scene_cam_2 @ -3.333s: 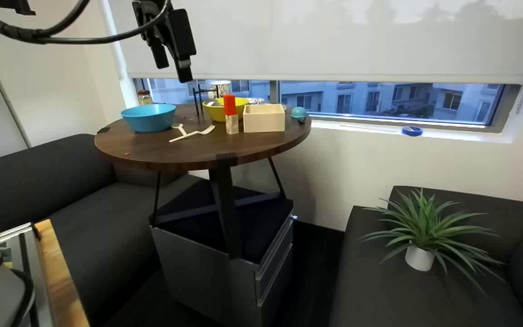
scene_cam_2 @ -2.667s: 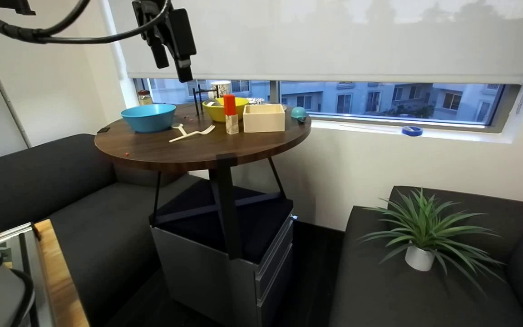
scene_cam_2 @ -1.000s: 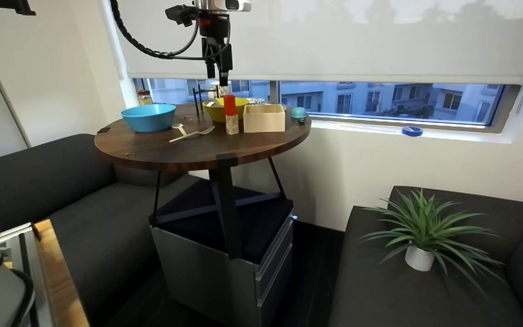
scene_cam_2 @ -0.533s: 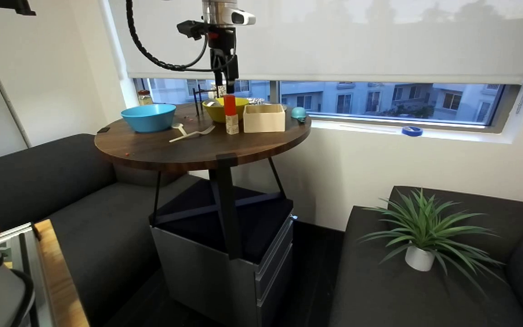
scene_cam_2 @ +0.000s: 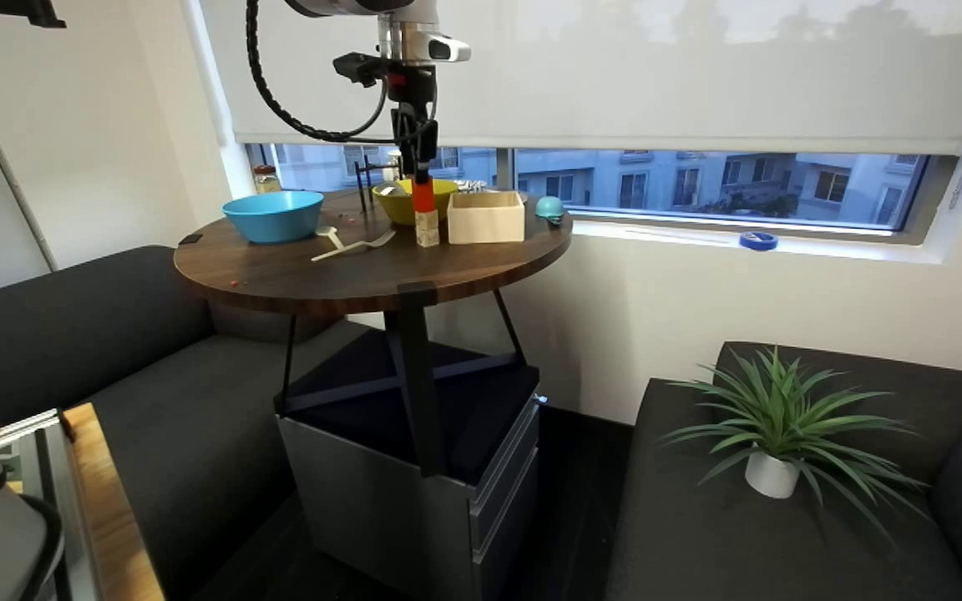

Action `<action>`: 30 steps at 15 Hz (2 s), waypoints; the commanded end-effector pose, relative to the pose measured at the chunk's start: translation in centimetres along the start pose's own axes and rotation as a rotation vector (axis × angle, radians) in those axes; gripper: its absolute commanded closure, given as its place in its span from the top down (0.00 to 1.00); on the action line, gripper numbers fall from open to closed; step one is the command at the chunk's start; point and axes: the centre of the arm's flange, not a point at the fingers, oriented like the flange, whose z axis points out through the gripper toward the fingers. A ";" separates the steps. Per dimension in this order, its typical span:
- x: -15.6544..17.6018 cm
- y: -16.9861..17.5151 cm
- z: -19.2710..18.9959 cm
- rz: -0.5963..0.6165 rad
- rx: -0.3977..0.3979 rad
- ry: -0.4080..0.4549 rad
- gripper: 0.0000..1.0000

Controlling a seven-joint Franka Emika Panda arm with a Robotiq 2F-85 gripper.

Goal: Put the orange block into the box

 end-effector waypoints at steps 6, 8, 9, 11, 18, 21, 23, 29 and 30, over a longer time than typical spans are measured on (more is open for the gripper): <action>-0.1 -0.3 -1.7 0.025 -0.085 0.010 0.09; -0.2 0.4 -3.8 0.033 -0.081 0.030 0.09; 0.0 0.9 -4.9 0.035 -0.077 0.052 0.09; 0.8 2.4 -6.3 0.048 -0.065 0.112 0.09; 5.0 6.3 -5.1 0.080 0.041 0.151 0.09; 6.7 6.0 -3.4 0.018 0.071 0.160 0.09; 7.8 5.6 -2.3 -0.007 0.083 0.160 0.09; 11.2 4.8 -0.1 -0.057 0.079 0.144 0.09; 11.7 4.5 0.3 -0.077 0.085 0.146 0.09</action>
